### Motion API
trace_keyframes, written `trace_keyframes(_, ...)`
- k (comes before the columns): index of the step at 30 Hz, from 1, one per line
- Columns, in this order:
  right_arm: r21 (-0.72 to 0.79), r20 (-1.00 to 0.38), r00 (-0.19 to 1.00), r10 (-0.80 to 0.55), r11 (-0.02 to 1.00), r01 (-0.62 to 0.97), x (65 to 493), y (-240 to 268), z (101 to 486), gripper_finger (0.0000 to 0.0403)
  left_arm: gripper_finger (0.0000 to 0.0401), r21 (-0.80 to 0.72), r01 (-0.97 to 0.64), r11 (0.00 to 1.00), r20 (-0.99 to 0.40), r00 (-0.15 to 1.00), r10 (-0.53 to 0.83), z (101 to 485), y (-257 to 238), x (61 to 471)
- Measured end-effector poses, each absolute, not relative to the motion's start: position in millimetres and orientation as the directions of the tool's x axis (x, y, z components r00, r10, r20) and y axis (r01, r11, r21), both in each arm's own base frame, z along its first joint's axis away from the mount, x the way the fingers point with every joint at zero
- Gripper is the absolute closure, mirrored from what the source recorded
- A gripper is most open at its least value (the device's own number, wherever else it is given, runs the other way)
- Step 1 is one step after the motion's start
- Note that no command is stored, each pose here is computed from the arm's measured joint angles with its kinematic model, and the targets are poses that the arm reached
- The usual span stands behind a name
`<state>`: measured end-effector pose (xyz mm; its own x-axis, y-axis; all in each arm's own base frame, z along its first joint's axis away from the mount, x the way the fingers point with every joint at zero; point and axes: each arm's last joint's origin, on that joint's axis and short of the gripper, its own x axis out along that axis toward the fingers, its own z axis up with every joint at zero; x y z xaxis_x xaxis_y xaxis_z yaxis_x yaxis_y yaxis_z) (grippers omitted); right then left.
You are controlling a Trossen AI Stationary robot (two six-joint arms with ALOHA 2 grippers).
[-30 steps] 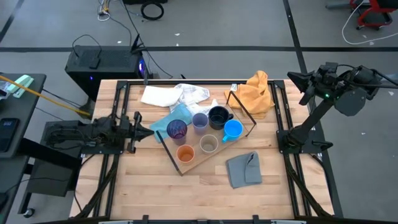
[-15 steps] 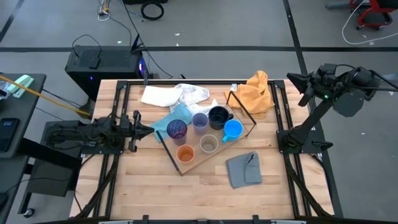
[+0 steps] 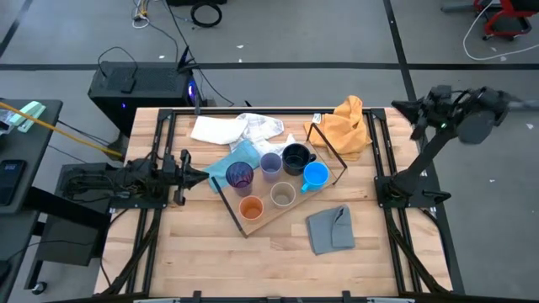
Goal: Stack small to large cups/mugs on shelf
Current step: Return to Home Position
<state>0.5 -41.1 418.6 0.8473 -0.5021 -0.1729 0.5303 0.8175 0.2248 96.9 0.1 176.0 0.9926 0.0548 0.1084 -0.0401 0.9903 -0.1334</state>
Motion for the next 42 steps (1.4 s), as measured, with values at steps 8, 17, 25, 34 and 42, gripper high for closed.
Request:
trace_keyframes(8,0.266,-0.179,0.860,-0.477,0.818,0.509,17,-24,335,0.0401,0.0363,-0.137,-0.104,0.985,0.108,0.987,0.119,176,2,97)
trace_keyframes(17,0.322,-0.026,0.983,-0.180,0.930,0.178,32,11,309,0.0401,0.0362,-0.197,-0.190,0.962,0.107,0.971,0.214,176,5,96)
trace_keyframes(25,0.262,0.001,0.984,-0.181,0.949,0.174,30,4,318,0.0402,0.0368,-0.201,-0.227,0.953,0.105,0.962,0.251,176,6,96)
trace_keyframes(34,0.129,0.001,0.749,-0.662,0.743,0.656,31,-8,323,0.0402,0.0358,-0.200,-0.228,0.953,0.104,0.962,0.252,176,6,96)
trace_keyframes(42,-0.075,0.000,0.328,-0.945,0.327,0.942,52,-13,320,0.0403,0.0369,-0.200,-0.228,0.953,0.104,0.962,0.252,176,6,96)
